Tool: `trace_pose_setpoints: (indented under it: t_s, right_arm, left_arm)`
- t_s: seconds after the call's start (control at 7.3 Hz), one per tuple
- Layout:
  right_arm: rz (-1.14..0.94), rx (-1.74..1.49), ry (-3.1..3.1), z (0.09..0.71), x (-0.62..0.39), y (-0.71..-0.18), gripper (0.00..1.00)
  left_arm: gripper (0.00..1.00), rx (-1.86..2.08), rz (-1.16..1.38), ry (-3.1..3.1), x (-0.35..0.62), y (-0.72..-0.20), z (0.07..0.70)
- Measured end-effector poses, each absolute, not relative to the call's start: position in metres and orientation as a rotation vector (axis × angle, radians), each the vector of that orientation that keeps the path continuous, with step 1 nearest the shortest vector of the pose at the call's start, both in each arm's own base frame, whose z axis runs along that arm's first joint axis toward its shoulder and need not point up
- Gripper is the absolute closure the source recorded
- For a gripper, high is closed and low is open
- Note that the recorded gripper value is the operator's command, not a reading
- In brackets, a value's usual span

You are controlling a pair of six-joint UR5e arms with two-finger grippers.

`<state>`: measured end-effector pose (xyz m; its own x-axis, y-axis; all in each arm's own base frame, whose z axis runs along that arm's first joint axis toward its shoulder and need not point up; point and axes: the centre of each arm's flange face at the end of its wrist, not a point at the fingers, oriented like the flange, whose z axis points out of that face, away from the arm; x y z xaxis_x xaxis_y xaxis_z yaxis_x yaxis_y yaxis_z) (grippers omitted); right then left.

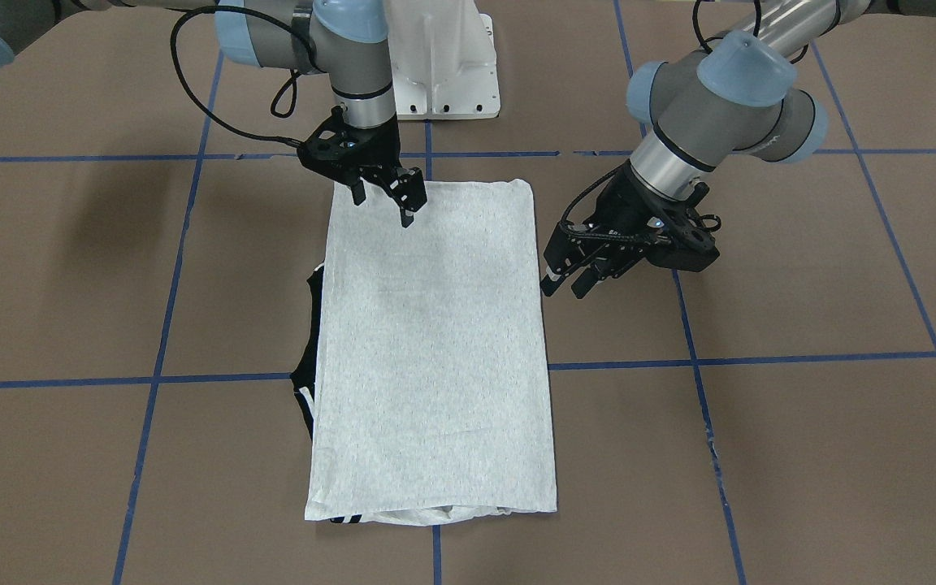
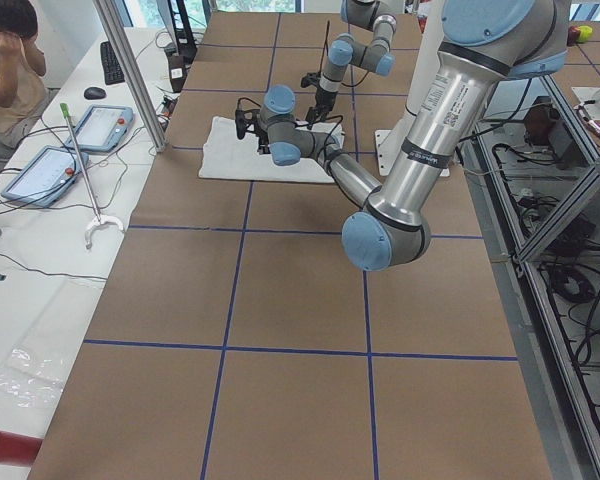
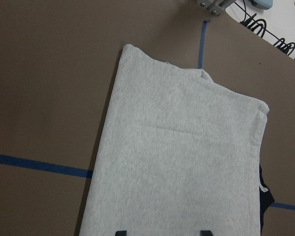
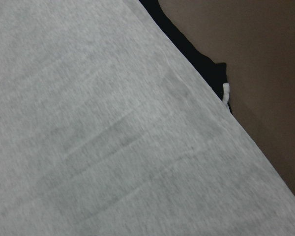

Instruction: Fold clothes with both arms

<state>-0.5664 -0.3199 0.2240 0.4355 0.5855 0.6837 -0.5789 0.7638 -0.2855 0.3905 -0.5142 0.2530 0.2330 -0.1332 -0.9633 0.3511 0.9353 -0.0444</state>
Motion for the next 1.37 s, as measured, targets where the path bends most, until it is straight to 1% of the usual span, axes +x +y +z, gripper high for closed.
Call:
trace_pose_setpoints:
  t_s: [0.27,0.41,0.82,0.96,1.23,1.37]
  right_arm:
    - [0.774,-0.039,-0.839,0.242,-0.569,-0.294,0.02]
    - [0.787,-0.049,-0.828,0.252,-0.568,-0.288,0.06]
    - [0.786,-0.063,-0.809,0.279,-0.568,-0.275,0.06]
    - [0.778,-0.068,-0.807,0.281,-0.571,-0.269,0.08]
    - [0.768,-0.073,-0.806,0.282,-0.575,-0.262,0.32]
    - [0.766,-0.074,-0.806,0.282,-0.576,-0.261,0.39]
  left_arm:
    - [0.41,0.198,-0.333,1.305,0.386,-0.508,0.250]
    - [0.41,0.196,-0.331,1.307,0.385,-0.505,0.251]
    - [0.41,0.197,-0.333,1.310,0.383,-0.503,0.250]
    - [0.41,0.199,-0.334,1.313,0.382,-0.503,0.249]
    - [0.41,0.204,-0.333,1.316,0.380,-0.502,0.247]
    - [0.41,0.206,-0.333,1.318,0.378,-0.501,0.246]
